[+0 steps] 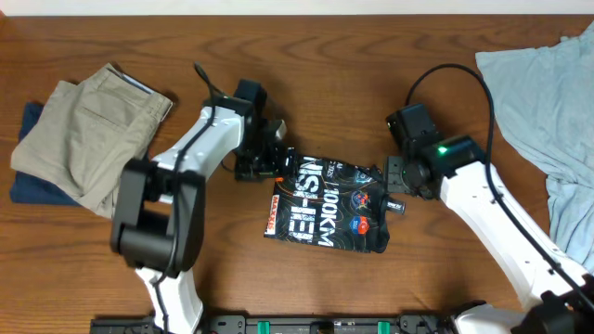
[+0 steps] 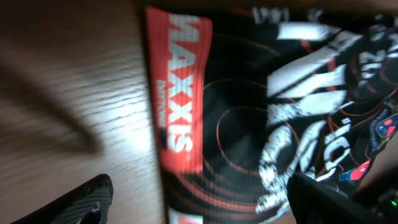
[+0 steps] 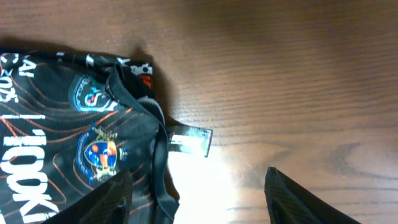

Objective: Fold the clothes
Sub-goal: 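Grasp the folded jersey's left edge with the left gripper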

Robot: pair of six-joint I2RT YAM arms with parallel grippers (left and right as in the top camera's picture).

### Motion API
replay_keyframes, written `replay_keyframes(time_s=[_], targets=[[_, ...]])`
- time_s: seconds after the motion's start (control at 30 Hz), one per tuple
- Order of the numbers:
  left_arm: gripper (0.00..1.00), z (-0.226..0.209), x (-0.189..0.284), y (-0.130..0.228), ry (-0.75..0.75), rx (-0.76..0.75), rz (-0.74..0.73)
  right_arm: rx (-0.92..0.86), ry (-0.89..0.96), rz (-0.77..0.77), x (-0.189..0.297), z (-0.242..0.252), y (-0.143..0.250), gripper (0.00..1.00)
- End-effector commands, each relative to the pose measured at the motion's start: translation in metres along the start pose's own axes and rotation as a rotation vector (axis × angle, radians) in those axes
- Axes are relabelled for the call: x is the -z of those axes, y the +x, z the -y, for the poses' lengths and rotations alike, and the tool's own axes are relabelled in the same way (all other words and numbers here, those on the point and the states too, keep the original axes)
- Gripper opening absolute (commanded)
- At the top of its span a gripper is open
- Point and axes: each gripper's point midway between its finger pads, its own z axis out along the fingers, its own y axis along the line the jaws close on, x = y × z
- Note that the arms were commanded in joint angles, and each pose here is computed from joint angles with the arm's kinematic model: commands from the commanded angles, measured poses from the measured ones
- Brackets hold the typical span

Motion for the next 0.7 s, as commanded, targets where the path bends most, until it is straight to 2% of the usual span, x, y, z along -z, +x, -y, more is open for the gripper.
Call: replay_keyframes(time_s=[0.0, 0.13, 0.2, 0.3, 0.37, 0.4, 0.43, 0.47, 0.5, 0.67], targets=[[0.91, 0.012, -0.022, 0.010, 0.112, 0.002, -0.086, 0.006, 0.006, 0.000, 0.003, 0.005, 0.001, 0.66], [0.86, 0.025, -0.045, 0.024, 0.166, 0.006, -0.176, 0.007, 0.008, -0.003, 0.003, 0.006, 0.002, 0.66], [0.79, 0.030, -0.052, 0.029, 0.160, -0.025, -0.196, 0.006, 0.007, -0.002, 0.003, 0.006, 0.002, 0.66], [0.62, 0.037, -0.056, 0.030, 0.156, -0.076, -0.197, 0.004, 0.009, -0.003, 0.003, 0.006, 0.002, 0.66], [0.47, 0.035, -0.057, 0.027, 0.144, -0.087, -0.184, 0.004, 0.010, -0.005, 0.003, 0.007, 0.002, 0.66], [0.34, 0.032, -0.058, 0.024, 0.125, -0.092, -0.173, 0.008, 0.010, -0.006, 0.003, 0.007, 0.002, 0.66], [0.15, 0.026, -0.057, 0.021, 0.099, -0.092, -0.160, 0.008, 0.012, -0.007, 0.003, 0.007, 0.002, 0.66], [0.09, 0.020, -0.056, 0.018, 0.075, -0.088, -0.151, 0.008, 0.016, -0.007, 0.003, 0.008, 0.003, 0.65], [0.06, 0.011, -0.054, 0.014, 0.033, -0.074, -0.136, 0.009, 0.022, -0.007, 0.003, 0.009, 0.003, 0.65], [0.06, -0.034, -0.025, -0.009, -0.141, 0.028, -0.048, 0.010, 0.029, -0.012, 0.003, 0.011, 0.004, 0.65]])
